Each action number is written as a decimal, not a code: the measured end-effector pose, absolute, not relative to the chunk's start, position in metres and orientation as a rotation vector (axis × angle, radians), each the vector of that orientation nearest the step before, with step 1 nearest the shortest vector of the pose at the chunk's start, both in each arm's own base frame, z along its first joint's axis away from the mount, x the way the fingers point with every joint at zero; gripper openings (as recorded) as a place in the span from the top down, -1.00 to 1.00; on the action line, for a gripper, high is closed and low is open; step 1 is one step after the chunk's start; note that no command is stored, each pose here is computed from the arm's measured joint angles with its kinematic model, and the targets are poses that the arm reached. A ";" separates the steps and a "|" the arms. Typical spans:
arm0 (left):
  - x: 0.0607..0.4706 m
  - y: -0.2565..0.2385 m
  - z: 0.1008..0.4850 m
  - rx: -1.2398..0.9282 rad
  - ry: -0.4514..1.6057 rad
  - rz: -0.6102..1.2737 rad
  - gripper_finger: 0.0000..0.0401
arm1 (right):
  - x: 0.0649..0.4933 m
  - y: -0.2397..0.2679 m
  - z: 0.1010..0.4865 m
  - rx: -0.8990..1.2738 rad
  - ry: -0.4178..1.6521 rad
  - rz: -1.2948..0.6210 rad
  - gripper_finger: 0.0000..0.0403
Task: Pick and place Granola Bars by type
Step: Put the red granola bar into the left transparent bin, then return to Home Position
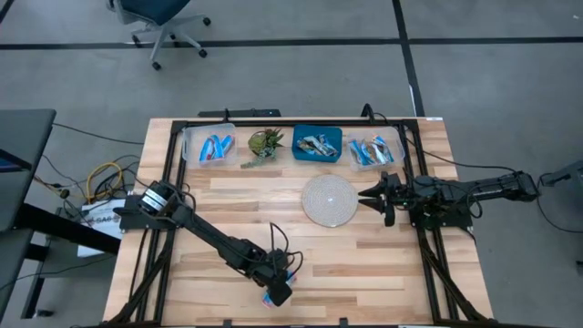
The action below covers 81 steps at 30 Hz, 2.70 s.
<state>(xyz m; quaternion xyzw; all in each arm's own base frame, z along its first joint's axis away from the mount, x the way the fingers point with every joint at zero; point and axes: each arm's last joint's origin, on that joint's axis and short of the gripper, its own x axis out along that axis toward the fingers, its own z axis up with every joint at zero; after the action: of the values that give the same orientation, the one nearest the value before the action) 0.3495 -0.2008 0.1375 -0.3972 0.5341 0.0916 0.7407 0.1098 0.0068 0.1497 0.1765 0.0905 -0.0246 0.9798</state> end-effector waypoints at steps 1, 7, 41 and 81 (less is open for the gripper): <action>0.350 -0.201 0.138 -0.873 1.172 0.200 0.32 | 0.110 0.007 0.150 0.355 0.182 -0.050 0.37; 0.350 -0.201 0.138 -0.875 1.168 0.197 0.54 | 0.110 0.007 0.150 0.355 0.183 -0.050 0.37; 0.311 -0.068 0.261 -0.748 0.866 0.689 0.91 | 0.110 0.007 0.149 0.355 0.185 -0.050 0.37; 0.179 0.163 0.266 -0.671 0.874 1.250 0.67 | 0.110 0.007 0.149 0.355 0.186 -0.050 0.37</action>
<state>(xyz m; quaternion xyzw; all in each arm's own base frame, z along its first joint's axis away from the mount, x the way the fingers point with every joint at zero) 0.1787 0.1634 0.2659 -0.2979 0.3883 0.5553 0.6724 0.1097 0.0068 0.1494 0.1762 0.0925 -0.0251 0.9797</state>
